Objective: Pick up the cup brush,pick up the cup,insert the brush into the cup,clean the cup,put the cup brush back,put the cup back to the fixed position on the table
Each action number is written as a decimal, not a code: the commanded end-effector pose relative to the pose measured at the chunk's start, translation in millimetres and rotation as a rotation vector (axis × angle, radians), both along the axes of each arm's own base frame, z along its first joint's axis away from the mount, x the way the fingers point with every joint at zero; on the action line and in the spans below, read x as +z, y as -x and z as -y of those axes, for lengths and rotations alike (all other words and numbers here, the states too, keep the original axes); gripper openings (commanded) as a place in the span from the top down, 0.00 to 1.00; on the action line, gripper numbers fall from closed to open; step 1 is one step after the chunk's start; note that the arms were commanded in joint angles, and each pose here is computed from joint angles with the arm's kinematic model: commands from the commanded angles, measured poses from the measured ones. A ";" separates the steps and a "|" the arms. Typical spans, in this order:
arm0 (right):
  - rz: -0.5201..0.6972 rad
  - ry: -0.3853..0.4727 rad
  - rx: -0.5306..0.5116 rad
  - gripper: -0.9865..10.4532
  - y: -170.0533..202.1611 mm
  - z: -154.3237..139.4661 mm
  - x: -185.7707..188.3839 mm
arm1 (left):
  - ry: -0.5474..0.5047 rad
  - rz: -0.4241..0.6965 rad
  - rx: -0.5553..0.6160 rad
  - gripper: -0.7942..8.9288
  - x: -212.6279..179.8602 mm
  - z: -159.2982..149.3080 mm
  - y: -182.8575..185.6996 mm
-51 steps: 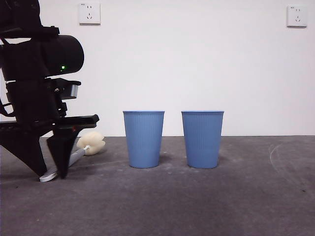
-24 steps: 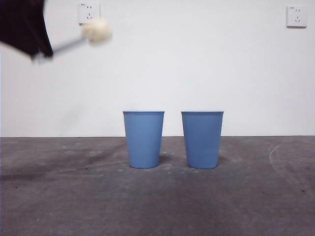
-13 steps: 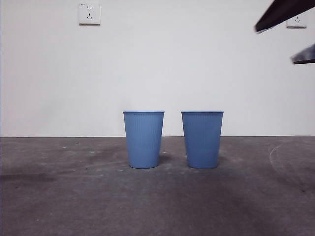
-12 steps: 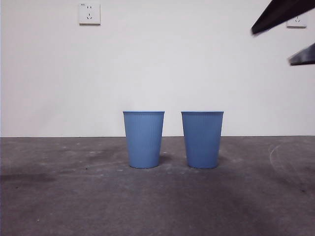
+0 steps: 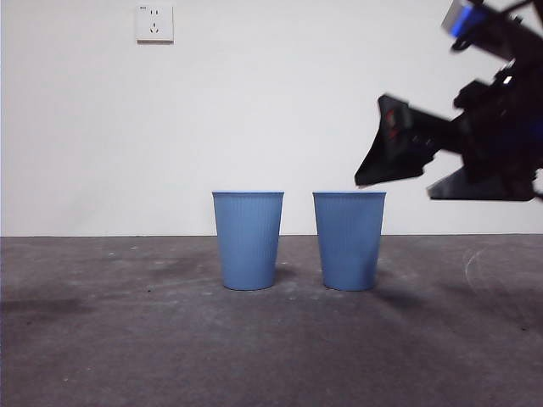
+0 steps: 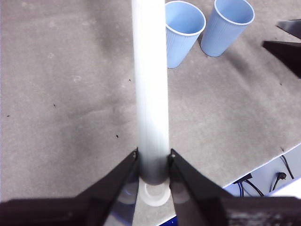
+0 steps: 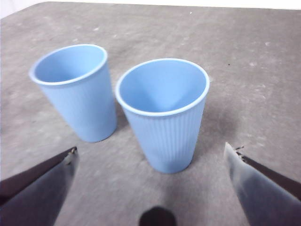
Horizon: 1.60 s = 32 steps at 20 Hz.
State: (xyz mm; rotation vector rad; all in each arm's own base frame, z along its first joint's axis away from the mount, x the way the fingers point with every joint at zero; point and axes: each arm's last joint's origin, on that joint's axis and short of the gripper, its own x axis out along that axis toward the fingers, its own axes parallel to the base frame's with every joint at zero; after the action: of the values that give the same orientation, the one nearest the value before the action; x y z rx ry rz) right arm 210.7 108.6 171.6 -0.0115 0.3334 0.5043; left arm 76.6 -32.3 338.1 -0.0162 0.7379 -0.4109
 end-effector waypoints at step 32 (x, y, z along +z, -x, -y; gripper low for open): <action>0.092 0.005 -0.034 0.54 -71.7 -35.4 -81.5 | -0.041 0.028 0.002 0.93 -0.3 -0.7 -0.6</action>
State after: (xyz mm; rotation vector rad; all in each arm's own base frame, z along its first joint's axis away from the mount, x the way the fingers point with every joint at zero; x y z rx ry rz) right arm 281.6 143.2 90.4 -0.0303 0.2527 0.4680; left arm 77.0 -31.4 338.1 0.0156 0.7280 -0.3895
